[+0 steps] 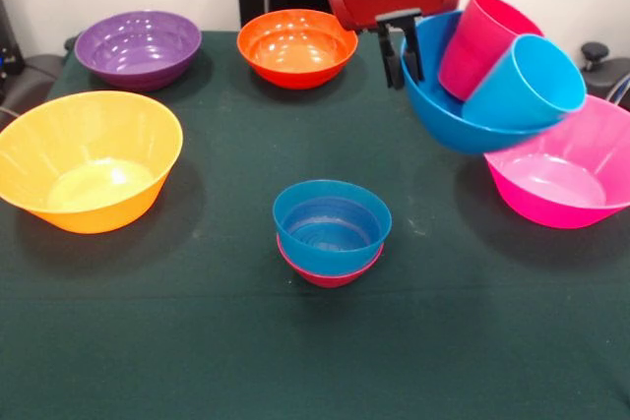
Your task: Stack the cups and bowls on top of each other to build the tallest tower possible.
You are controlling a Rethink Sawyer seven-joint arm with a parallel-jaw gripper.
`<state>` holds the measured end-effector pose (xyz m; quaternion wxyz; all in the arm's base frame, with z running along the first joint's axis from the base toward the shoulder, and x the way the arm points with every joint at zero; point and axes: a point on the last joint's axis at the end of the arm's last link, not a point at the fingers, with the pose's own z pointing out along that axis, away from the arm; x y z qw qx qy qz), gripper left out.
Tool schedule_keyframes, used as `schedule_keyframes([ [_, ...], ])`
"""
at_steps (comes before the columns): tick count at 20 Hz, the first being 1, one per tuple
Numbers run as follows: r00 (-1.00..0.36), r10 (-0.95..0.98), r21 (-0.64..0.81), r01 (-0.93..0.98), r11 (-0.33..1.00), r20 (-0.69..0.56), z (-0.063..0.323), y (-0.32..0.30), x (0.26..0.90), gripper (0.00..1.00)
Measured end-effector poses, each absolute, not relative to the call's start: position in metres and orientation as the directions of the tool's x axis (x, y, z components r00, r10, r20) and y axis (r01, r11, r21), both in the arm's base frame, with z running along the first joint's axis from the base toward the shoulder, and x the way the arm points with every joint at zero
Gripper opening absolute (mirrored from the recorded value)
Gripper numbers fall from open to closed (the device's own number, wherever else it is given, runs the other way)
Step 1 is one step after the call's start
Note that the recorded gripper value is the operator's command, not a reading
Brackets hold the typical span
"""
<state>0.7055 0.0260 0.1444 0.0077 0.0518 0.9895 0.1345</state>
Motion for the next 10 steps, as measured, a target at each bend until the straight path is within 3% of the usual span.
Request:
schedule_keyframes([
  [10, -0.986, 0.163, 0.332, 0.146, 0.932, -0.025, 0.128, 0.005, 0.752, 0.00],
])
